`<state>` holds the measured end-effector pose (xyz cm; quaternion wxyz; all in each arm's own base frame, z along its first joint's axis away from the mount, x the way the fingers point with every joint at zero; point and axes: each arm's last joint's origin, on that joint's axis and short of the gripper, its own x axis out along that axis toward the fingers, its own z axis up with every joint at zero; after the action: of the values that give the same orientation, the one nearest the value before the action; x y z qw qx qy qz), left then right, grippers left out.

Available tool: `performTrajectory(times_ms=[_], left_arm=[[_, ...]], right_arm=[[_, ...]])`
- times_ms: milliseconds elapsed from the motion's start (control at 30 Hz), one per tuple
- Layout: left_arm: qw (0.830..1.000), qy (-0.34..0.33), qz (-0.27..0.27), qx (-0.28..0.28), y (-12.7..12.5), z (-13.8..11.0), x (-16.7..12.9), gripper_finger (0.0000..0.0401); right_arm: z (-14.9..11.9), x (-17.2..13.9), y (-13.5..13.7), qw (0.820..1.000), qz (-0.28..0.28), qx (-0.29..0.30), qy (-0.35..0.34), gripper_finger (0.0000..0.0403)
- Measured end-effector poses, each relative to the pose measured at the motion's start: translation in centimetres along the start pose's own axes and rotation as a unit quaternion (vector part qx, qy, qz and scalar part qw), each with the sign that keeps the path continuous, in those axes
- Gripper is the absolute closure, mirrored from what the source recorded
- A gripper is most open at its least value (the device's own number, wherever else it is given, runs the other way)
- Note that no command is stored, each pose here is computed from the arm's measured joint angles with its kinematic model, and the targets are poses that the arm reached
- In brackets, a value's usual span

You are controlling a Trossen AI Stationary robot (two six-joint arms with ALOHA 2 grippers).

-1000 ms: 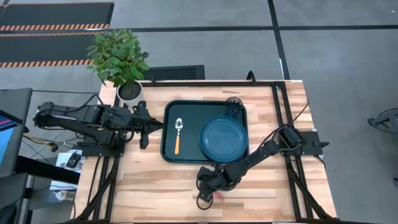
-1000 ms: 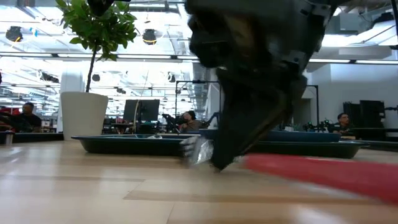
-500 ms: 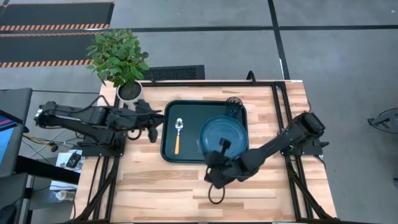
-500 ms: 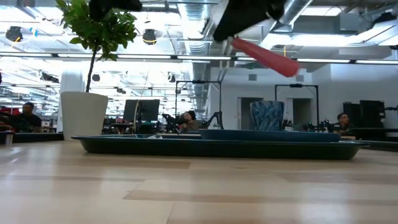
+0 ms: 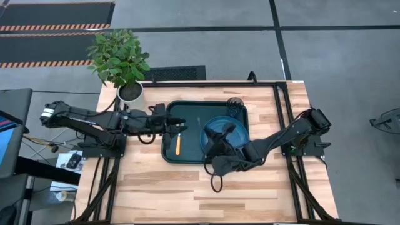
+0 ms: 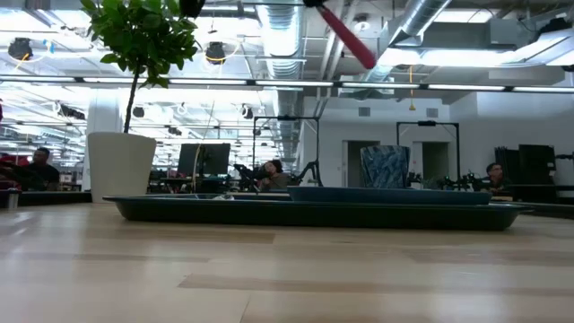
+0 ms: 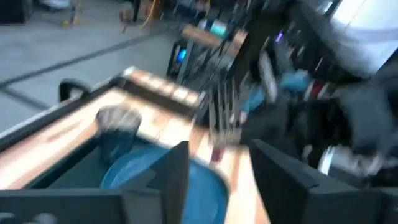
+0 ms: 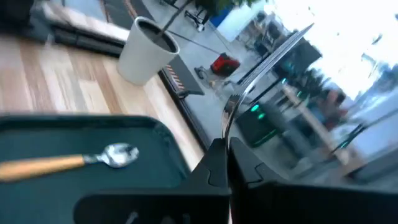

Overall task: Pick and place plate/cup/fork/spoon on tray
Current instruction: Put the red fork on the black tray to the left of the blue plate

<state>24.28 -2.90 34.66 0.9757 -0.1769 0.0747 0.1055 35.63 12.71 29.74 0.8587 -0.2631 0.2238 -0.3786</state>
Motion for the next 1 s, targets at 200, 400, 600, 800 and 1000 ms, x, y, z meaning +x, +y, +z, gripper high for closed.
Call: performTrajectory(times_ms=[200, 400, 600, 800, 1000], left_arm=[[0.998, -0.049, -0.030, -0.027, -0.5, 1.0, -0.1, 0.0170], [0.995, -0.067, 0.009, -0.066, -0.2, 1.1, -0.1, 0.0154], [0.990, -0.069, 0.033, -0.119, 0.6, 1.2, 0.2, 0.0154], [0.979, -0.016, 0.066, -0.191, 2.5, 0.6, 0.6, 0.0156], [0.969, 0.031, 0.109, -0.218, 3.6, -0.4, 0.6, 0.0171]], right_arm=[[0.3, 0.3, -0.5, 0.997, -0.073, -0.012, 0.005, 0.0402], [0.3, 1.5, -1.1, 0.986, -0.096, -0.133, 0.027, 0.0402], [-0.2, 3.0, 0.1, 0.949, -0.104, -0.292, 0.058, 0.0402], [-1.7, 4.9, 2.8, 0.883, -0.111, -0.445, 0.098, 0.0402], [-3.6, 6.8, 5.2, 0.873, -0.122, -0.457, 0.121, 0.0402]])
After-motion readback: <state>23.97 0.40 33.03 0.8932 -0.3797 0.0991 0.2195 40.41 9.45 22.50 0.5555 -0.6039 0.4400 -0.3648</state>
